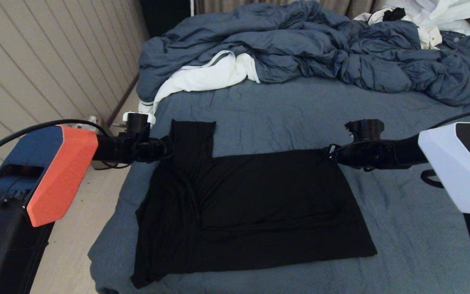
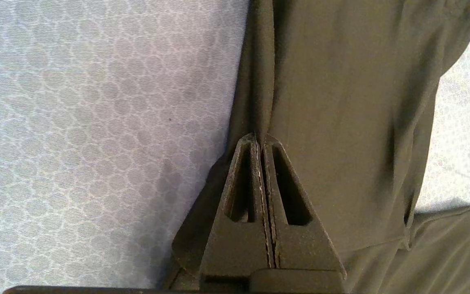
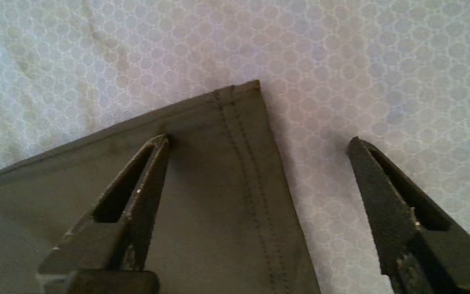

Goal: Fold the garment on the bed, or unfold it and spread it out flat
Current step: Fold the black T-shirt

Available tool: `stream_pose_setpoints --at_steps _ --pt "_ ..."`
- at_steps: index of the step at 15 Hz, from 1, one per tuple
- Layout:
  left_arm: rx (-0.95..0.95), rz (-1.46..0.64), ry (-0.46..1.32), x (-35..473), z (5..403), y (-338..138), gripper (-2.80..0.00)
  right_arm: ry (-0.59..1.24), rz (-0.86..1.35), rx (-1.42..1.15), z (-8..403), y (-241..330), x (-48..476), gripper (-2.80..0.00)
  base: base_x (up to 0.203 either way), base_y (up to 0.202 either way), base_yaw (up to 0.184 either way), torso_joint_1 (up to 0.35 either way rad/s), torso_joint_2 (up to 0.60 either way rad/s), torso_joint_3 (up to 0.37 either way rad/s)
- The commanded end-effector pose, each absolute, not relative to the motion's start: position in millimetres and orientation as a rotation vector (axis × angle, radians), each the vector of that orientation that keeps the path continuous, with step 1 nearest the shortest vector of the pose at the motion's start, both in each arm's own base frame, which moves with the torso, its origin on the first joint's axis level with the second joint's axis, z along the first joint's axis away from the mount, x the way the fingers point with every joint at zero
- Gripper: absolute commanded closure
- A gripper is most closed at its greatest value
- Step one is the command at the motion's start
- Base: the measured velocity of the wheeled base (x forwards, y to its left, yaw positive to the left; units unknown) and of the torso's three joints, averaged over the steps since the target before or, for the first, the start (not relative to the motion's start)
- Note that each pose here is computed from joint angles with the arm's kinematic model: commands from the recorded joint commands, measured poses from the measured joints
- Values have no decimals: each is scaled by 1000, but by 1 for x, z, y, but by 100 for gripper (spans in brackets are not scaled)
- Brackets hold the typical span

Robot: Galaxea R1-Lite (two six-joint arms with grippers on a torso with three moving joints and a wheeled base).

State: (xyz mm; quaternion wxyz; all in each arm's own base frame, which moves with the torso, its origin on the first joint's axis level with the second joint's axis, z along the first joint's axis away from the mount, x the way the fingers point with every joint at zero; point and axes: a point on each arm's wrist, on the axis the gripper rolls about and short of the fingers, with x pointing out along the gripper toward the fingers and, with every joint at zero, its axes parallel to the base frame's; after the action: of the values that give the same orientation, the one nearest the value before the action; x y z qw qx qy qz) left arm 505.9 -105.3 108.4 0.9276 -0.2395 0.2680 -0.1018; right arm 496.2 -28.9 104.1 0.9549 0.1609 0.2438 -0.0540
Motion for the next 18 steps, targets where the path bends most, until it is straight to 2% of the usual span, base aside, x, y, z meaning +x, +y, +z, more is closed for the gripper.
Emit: stream_pose_setpoints --at_steps 1,13,18 --pt "-494 -208 555 506 106 -106 0 503 -111 330 99 -28 498 0 0 0 0 0 0 0" --pt "-493 -211 558 506 105 -108 0 496 -120 326 98 -24 501 0 0 0 0 0 0 0" --pt "-499 -223 527 494 131 -113 0 422 -116 345 143 -25 484 0 0 0 0 0 0 0"
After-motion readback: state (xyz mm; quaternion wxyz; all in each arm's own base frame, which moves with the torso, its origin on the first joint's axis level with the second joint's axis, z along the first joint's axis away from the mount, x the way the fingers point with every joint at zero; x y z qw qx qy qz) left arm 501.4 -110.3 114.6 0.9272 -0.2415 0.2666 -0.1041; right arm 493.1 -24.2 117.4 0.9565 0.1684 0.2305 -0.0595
